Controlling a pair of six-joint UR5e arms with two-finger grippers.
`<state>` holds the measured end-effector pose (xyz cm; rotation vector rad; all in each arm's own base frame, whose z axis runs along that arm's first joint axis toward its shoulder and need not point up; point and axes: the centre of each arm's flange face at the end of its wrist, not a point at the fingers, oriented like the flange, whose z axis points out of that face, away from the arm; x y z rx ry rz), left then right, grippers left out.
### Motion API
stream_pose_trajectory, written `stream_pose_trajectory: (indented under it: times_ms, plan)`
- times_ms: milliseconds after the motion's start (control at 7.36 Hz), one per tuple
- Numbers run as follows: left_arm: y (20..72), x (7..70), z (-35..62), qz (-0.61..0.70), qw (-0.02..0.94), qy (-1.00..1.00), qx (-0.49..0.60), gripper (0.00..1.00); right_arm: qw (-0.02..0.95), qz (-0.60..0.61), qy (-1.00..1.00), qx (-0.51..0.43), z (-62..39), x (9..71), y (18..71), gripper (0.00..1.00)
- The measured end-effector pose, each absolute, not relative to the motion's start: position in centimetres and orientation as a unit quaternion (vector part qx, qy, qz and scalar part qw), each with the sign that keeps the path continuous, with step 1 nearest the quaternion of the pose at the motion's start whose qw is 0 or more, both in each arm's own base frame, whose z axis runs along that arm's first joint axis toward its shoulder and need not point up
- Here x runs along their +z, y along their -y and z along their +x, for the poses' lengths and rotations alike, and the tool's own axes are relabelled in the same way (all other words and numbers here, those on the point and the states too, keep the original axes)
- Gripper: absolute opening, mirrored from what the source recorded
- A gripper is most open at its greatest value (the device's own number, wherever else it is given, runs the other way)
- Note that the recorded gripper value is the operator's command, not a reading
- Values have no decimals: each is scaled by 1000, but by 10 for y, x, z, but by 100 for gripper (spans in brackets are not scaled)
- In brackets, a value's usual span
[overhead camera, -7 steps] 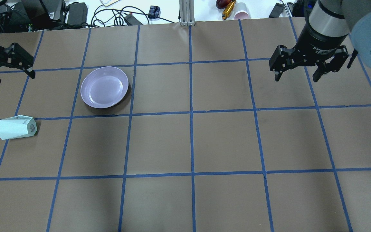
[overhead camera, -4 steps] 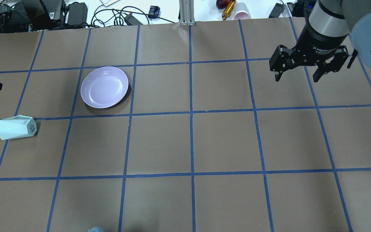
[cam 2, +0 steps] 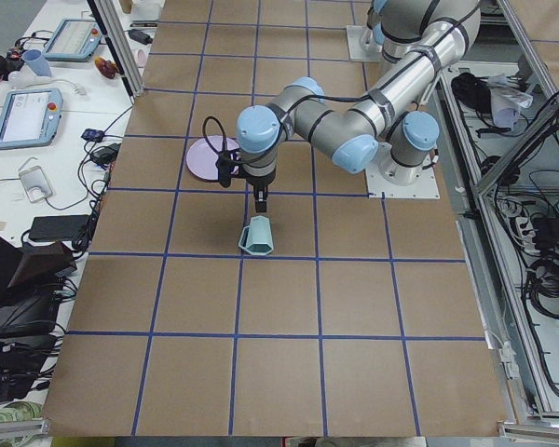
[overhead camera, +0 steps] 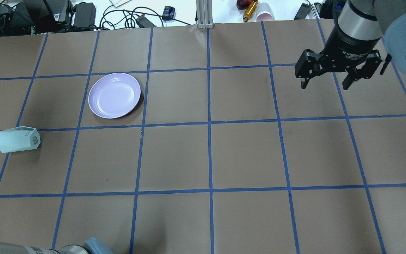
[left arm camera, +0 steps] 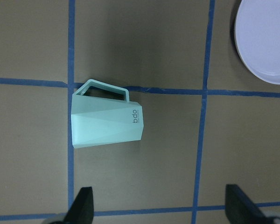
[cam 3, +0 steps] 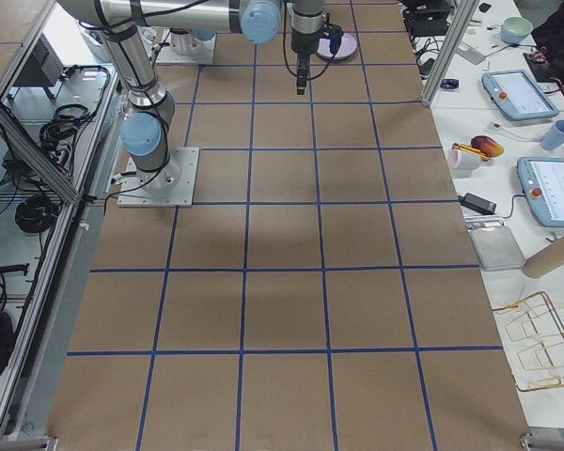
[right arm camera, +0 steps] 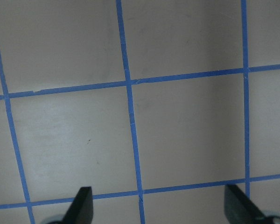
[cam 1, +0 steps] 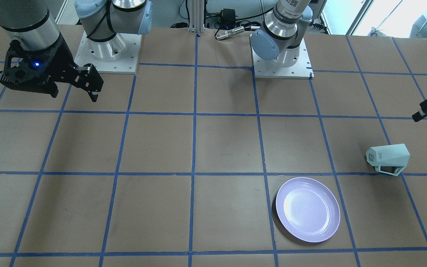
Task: Flip cup and place on plate
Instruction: 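Lower the left gripper onto the green cup's open end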
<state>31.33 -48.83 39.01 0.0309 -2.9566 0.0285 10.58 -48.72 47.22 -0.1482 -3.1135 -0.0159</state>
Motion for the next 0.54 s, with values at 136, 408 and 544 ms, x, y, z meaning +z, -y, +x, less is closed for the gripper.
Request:
stream_pose_trajectory:
  times_ms: [136, 408, 544]
  plan:
    - [488, 370, 336, -7, 98, 995, 15, 100, 12, -48, 999, -5, 106, 472, 487, 100]
    - [490, 329, 364, -20, 128, 991, 24, 100, 12, -48, 999, -5, 106, 472, 487, 100]
    - [492, 311, 372, -25, 143, 989, 27, 100, 12, -48, 999, -5, 106, 472, 487, 100]
